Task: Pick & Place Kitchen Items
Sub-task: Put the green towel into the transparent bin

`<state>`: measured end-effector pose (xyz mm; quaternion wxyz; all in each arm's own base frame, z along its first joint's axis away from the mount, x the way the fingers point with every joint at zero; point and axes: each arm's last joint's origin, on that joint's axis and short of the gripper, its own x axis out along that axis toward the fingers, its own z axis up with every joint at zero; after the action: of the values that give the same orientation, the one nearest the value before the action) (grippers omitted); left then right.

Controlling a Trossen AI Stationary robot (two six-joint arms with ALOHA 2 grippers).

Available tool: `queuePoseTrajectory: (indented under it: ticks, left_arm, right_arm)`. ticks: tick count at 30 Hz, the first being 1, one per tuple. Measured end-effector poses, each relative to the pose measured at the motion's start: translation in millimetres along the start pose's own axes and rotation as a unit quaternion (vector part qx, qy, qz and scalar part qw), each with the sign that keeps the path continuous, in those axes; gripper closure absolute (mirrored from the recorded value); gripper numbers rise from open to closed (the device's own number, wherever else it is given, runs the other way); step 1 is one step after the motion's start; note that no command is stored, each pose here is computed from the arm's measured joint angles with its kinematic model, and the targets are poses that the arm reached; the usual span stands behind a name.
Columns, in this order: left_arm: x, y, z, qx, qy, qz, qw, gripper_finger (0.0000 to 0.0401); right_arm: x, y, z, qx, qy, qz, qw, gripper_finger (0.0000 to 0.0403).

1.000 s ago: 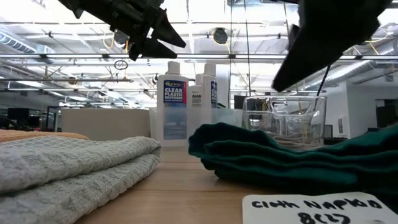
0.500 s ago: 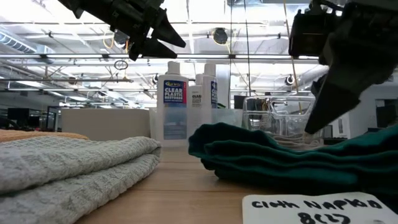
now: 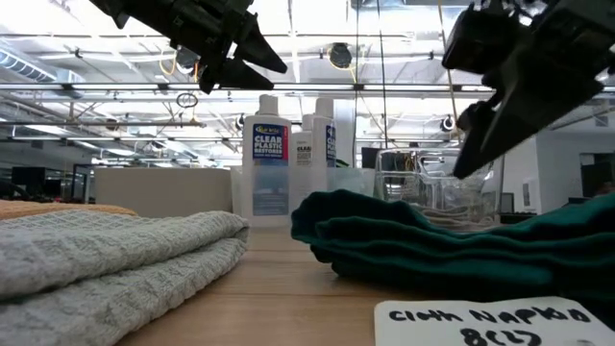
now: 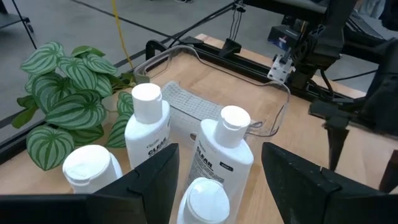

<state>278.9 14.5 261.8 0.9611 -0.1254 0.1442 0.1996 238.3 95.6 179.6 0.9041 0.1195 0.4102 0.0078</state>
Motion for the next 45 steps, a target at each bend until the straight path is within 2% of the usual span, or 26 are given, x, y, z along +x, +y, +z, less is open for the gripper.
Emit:
queuePoseTrajectory:
  ticks: [9,21,27,38,42,45]
  left_arm:
    - [0,0,0,0.0,-0.001,0.0,1.0,0.0166]
    - [0,0,0,-0.001,-0.001,0.0,1.0,0.0167]
    - [0,0,0,-0.001,-0.001,0.0,1.0,0.0167]
    - [0,0,0,-0.001,-0.001,0.0,1.0,0.0167]
    - [0,0,0,-0.001,-0.001,0.0,1.0,0.0167]
    - [0,0,0,-0.001,-0.001,0.0,1.0,0.0167]
  right_arm:
    - [-14,0,3,-0.008,-0.023,0.013,1.0,0.0131]
    - [-14,-3,0,0.031,0.007,0.02,0.999,0.0137]
    - [-14,-6,-11,0.064,0.056,-0.005,0.996,0.0137]
    - [-9,-11,-22,0.139,0.06,-0.008,0.988,0.0138]
    - [-5,-13,-24,0.178,0.065,0.038,0.981,0.0138]
    - [-3,-13,-28,0.185,0.063,0.064,0.979,0.0138]
